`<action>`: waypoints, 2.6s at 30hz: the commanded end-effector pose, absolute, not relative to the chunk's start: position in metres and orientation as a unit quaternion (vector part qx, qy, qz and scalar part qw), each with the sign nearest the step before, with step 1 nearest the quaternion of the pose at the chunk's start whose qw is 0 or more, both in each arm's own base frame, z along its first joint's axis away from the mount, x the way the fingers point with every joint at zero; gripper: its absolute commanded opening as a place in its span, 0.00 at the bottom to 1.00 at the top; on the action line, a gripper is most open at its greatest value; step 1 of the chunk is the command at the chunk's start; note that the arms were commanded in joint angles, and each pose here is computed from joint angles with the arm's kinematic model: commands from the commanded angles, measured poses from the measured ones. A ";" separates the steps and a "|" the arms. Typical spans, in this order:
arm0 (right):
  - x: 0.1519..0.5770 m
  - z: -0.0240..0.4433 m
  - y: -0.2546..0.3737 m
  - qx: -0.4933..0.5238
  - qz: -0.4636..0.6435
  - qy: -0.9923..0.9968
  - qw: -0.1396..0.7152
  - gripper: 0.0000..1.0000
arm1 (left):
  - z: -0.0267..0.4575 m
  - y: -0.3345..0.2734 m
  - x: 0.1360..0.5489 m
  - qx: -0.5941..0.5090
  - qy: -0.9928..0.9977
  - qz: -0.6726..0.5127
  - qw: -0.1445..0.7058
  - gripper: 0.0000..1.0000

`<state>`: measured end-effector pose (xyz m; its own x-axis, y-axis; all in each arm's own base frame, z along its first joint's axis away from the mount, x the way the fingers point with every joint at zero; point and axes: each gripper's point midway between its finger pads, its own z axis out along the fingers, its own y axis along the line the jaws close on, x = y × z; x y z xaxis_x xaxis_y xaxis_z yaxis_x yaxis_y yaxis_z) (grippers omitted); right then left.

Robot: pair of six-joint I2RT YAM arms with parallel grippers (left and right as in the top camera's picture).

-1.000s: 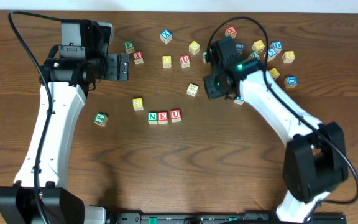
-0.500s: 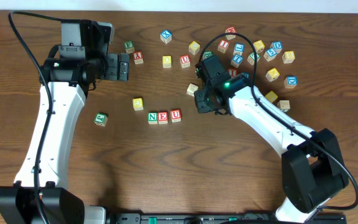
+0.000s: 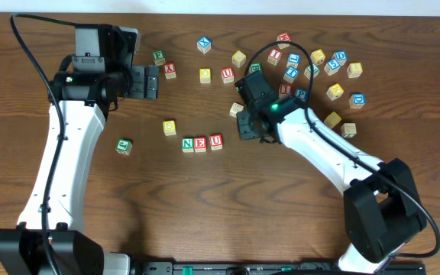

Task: Spell out NEURIPS
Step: 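Carry the green R block down toward the right of the red U, then lower the green R block beside the red U and align it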

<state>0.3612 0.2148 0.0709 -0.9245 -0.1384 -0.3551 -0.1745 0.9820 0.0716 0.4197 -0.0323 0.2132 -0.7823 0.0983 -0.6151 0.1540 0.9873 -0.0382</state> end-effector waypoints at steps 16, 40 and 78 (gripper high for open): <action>0.335 0.034 0.220 -0.060 0.041 0.985 0.158 0.16 | 0.225 -0.032 0.423 0.072 0.938 -0.043 0.337 0.98; 0.331 0.015 0.244 -0.085 0.051 0.981 0.166 0.13 | 0.225 -0.032 0.423 0.072 0.938 -0.043 0.337 0.98; 0.337 0.011 0.264 -0.100 0.093 0.975 0.173 0.17 | 0.225 -0.032 0.423 0.072 0.938 -0.043 0.337 0.98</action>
<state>0.3415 0.2616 0.0169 -0.9171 -0.1510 -0.3690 -0.2185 0.9645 0.1485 0.4197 -0.0323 0.2132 -0.7823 0.0983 -0.6151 0.1540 0.9873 -0.0382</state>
